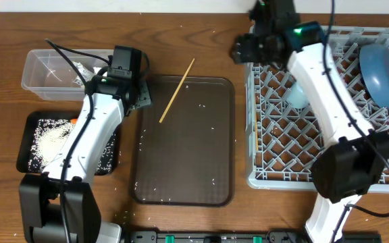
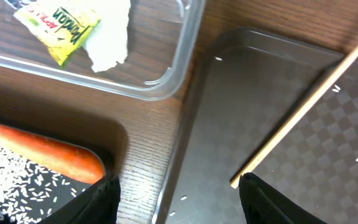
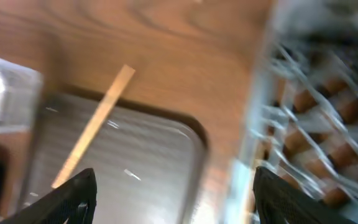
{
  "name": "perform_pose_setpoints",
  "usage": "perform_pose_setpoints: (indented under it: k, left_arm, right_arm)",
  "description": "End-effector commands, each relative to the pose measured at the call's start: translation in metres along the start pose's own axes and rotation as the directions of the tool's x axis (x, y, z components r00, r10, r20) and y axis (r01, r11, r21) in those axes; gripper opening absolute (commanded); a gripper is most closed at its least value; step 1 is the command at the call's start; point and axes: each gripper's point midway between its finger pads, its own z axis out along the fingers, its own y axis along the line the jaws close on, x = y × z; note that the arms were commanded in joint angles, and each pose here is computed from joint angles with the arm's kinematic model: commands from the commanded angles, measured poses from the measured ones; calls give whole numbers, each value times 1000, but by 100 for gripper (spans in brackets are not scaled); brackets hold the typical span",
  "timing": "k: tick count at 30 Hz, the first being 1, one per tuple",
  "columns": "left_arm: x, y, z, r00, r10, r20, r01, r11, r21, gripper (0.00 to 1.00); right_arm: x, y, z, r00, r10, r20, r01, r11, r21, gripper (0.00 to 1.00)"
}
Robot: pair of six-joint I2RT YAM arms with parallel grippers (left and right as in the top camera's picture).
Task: Sort waste into correct bins and load items into the dishwasher rack
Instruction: 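Lower the chopstick into the rack and open the right gripper, then move the right gripper back to the second chopstick and grasp it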
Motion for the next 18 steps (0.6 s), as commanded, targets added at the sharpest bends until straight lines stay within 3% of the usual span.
perform_pose_setpoints:
  k: [1, 3, 4, 10, 18]
  left_arm:
    - [-7, 22, -5, 999, -51, 18, 52, 998, -40, 63]
    - [-9, 30, -5, 996, -85, 19, 86, 996, -40, 63]
    - [-10, 33, -5, 995, -102, 18, 103, 994, -40, 95]
    - [-12, 47, -4, 990, -142, 11, 142, 989, -45, 97]
    - [-12, 49, -4, 991, -136, 12, 136, 989, -54, 98]
  right_arm:
    - [3, 49, 10, 1000, -18, 16, 19, 998, -58, 73]
    - [4, 61, 23, 999, -23, 30, 24, 999, -49, 73]
    - [4, 69, 32, 999, -22, 35, 24, 998, -53, 72]
    - [9, 97, 90, 998, 34, 52, -29, 994, -106, 70]
    - [47, 100, 146, 995, 82, -57, -87, 991, -99, 67]
